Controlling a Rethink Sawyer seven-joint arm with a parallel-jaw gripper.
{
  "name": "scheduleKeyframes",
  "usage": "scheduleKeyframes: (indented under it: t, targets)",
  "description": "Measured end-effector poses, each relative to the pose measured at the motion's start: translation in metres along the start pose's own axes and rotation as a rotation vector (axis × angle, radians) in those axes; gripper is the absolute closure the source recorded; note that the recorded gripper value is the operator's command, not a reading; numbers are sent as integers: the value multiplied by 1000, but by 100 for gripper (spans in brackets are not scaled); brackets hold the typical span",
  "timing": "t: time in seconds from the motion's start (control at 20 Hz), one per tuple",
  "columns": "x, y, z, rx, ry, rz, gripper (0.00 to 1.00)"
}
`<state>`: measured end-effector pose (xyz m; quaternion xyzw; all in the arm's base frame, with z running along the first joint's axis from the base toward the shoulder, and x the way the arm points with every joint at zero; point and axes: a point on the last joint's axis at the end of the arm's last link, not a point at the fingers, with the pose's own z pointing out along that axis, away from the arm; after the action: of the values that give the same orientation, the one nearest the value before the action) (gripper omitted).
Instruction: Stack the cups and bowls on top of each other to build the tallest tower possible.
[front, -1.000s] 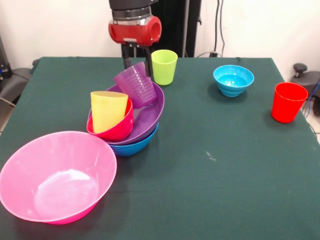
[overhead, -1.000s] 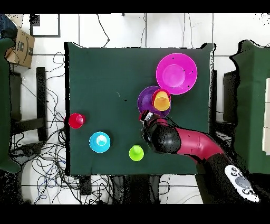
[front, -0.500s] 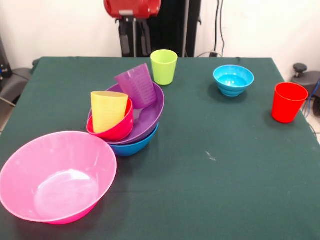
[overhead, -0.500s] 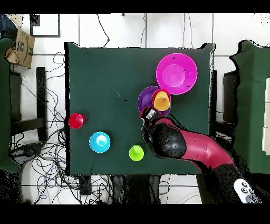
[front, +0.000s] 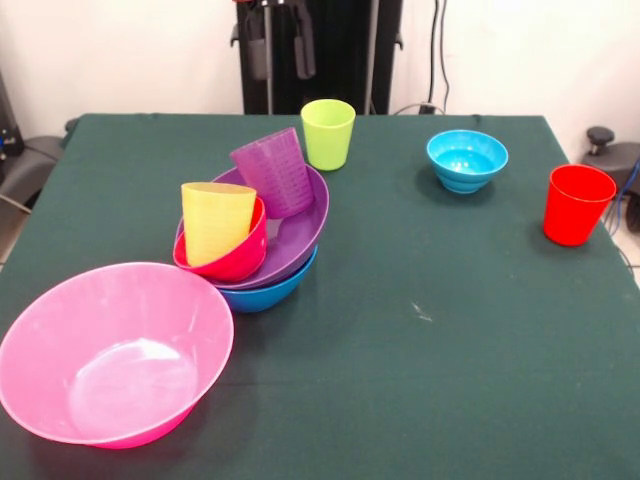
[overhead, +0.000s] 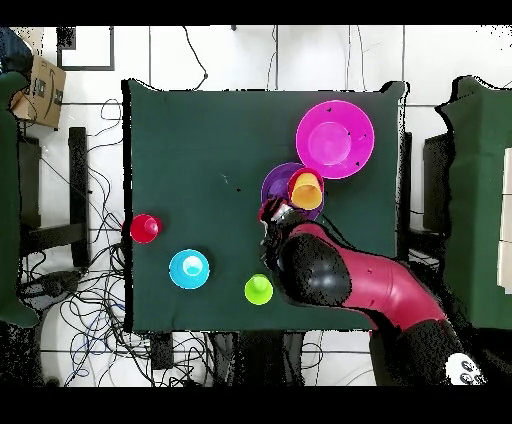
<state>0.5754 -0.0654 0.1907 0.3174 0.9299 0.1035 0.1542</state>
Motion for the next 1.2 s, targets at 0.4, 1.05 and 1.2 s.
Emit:
scheduleKeyframes:
  t: [0.4, 1.05, 1.2]
  targets:
    - [39, 46, 6, 0, 24, -97, 0]
    - [140, 89, 38, 63, 107, -195, 0]
    - [150, 86, 44, 82, 119, -179, 0]
